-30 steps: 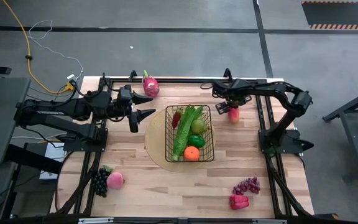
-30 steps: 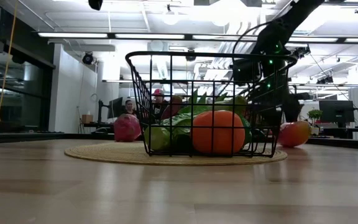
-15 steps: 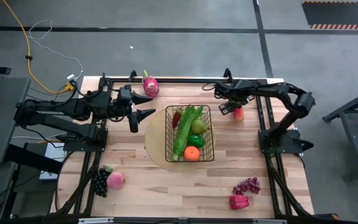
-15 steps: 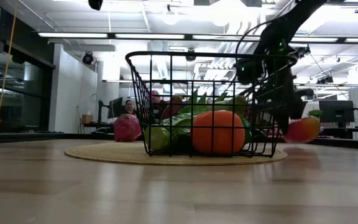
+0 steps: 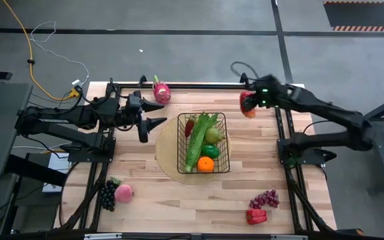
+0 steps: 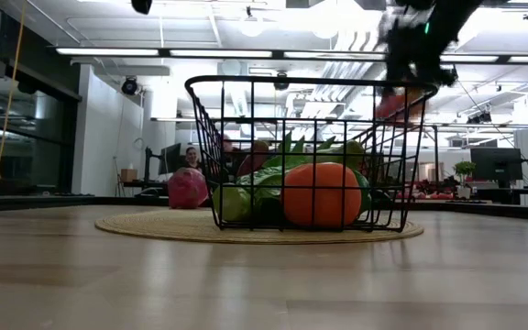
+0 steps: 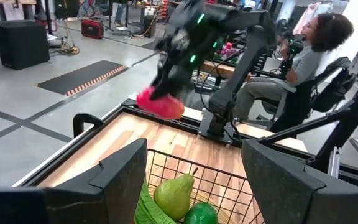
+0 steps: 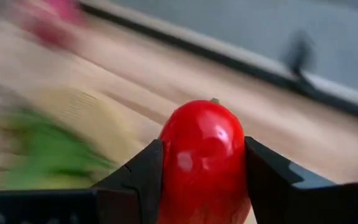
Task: Build produce basket
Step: Put the mango into the wire basket, then put the peach into the wire basket
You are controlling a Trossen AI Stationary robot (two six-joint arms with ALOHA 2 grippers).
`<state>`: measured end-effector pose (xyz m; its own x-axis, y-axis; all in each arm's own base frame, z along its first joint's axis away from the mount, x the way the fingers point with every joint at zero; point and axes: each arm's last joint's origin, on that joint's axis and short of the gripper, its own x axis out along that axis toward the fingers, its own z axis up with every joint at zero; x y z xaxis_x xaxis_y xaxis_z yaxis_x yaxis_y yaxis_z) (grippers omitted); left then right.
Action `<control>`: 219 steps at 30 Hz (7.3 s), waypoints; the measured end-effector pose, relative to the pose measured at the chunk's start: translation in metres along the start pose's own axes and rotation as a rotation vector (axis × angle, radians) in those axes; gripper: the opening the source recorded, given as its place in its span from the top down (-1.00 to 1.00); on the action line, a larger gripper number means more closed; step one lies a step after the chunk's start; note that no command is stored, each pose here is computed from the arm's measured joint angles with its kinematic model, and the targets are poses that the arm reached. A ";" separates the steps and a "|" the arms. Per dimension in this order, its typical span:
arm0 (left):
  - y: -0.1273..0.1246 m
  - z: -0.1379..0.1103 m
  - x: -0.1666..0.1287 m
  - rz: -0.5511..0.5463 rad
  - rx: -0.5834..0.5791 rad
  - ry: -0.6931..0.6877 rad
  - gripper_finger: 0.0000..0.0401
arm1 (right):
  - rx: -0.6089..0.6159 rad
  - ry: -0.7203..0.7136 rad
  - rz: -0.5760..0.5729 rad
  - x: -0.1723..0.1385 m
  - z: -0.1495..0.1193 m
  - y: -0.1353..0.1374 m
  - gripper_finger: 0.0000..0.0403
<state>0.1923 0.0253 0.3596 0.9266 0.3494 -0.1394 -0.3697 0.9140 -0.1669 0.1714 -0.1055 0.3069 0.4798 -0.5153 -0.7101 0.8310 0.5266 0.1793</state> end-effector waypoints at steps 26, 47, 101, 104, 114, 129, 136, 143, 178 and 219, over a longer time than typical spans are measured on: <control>0.023 0.023 0.003 -0.097 -0.035 -0.165 -0.26 | -0.220 -0.204 0.720 -0.033 -0.009 0.115 0.19; 0.023 0.022 0.004 -0.091 -0.016 -0.161 -0.26 | -0.471 0.134 0.836 0.038 -0.066 0.195 -0.04; 0.024 0.015 0.005 -0.077 -0.109 -0.084 -0.26 | -0.170 -0.767 0.908 -0.049 -0.067 0.059 -0.49; 0.024 0.015 0.005 -0.076 -0.109 -0.084 -0.26 | -0.173 -0.765 0.906 -0.049 -0.067 0.059 -0.49; 0.022 0.005 0.007 -0.039 -0.187 0.121 -0.26 | -0.175 -0.757 0.893 -0.048 -0.067 0.059 -0.49; -0.028 -0.060 -0.037 0.009 -0.224 0.910 -0.33 | -0.194 -0.673 0.857 -0.041 -0.073 0.058 -0.49; -0.055 -0.087 -0.048 -0.023 -0.170 1.208 -0.54 | -0.198 -0.665 0.853 -0.040 -0.073 0.058 -0.49; -0.091 -0.128 -0.044 -0.065 -0.072 1.368 -0.67 | -0.226 -0.622 0.842 -0.037 -0.077 0.058 -0.49; -0.121 -0.221 -0.062 -0.060 0.066 1.460 -0.59 | -0.259 -0.554 0.808 -0.031 -0.082 0.057 -0.49; -0.011 -0.046 0.075 -0.239 -0.204 -0.076 -0.39 | -0.252 -0.591 0.822 -0.034 -0.079 0.058 -0.49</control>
<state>0.2631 0.0321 0.3057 0.9885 0.1509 -0.0004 -0.1398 0.9146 -0.3794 0.1808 -0.0043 0.2873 0.9888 -0.1470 0.0251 0.1355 0.9557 0.2613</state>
